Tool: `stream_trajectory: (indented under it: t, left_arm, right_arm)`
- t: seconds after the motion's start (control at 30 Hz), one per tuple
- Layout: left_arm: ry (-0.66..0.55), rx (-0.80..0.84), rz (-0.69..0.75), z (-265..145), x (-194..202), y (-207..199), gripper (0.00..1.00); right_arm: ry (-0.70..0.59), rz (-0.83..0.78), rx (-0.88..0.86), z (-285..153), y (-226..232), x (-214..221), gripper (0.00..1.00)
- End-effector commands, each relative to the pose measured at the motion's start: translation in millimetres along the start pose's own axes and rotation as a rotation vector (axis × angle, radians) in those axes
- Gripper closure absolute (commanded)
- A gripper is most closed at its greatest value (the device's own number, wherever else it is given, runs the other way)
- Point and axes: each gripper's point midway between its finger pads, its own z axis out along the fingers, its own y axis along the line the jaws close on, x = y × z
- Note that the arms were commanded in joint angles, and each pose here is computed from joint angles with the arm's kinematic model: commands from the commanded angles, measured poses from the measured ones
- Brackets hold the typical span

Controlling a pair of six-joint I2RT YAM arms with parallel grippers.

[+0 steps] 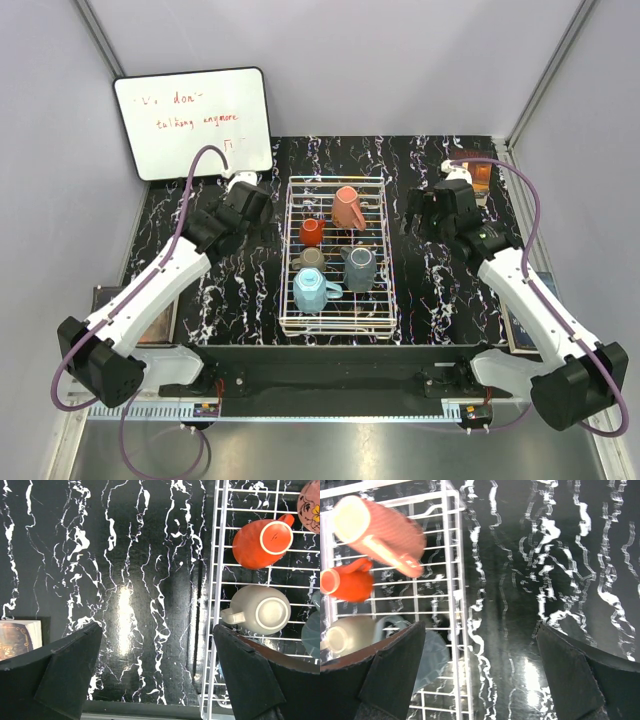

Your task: Unload the cups from the dish rack

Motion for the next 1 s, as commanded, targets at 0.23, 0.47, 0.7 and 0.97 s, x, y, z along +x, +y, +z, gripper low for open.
stream_trajectory:
  t: [0.23,0.47,0.7,0.97]
  left_arm:
    - [-0.045,0.138,-0.015,-11.6,-5.7,-18.8,0.01]
    - [-0.079,0.19,-0.023,-21.6,-7.2,-21.3,0.01]
    - [-0.102,0.212,-0.039,-33.0,0.8,-12.8,0.01]
    - [-0.088,0.233,-0.083,-39.1,19.9,-6.2,0.01]
  right_arm:
    - [-0.094,-0.049,-0.179,-23.1,40.1,-37.3,0.0]
    - [-0.022,-0.07,-0.253,-1.4,87.1,-49.0,0.0]
    - [0.035,-0.144,-0.234,42.7,133.3,-54.7,0.0]
    - [0.087,-0.169,-0.224,94.7,155.6,-53.0,0.0]
